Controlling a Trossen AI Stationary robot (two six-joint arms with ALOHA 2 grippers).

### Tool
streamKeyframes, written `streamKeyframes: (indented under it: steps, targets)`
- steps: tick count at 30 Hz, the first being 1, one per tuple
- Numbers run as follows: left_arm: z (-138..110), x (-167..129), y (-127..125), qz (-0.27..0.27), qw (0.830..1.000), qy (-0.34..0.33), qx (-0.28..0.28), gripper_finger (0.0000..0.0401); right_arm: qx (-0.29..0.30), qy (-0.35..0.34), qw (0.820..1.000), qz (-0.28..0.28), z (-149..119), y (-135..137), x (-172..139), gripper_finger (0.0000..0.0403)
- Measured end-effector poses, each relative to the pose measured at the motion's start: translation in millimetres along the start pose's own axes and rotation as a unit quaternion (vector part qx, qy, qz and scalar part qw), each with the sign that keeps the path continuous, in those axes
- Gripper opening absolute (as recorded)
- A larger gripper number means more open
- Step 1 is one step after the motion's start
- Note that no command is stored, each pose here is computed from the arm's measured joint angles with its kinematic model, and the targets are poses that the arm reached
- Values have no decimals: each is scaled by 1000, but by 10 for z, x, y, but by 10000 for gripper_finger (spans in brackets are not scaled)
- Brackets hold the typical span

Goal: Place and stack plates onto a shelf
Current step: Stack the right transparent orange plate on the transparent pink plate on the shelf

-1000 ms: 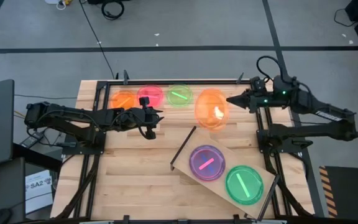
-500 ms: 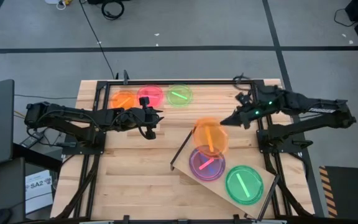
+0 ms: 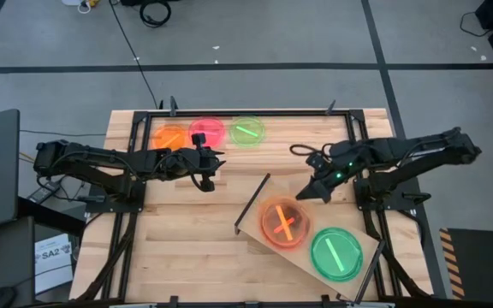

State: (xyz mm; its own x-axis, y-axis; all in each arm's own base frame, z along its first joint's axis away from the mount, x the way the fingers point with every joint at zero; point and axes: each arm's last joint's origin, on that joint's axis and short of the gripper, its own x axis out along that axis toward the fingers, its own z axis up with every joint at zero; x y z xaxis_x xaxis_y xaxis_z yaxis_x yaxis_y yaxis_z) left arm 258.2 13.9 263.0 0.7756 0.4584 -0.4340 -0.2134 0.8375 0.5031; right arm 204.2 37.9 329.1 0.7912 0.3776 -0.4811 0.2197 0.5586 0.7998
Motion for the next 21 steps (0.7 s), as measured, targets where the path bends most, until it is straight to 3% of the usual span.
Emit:
streamKeyframes:
  steps: [21]
  targets:
    - [-1,0,0,0,1000,0,0,126,1,60,993,-102,-92,-178,259,5]
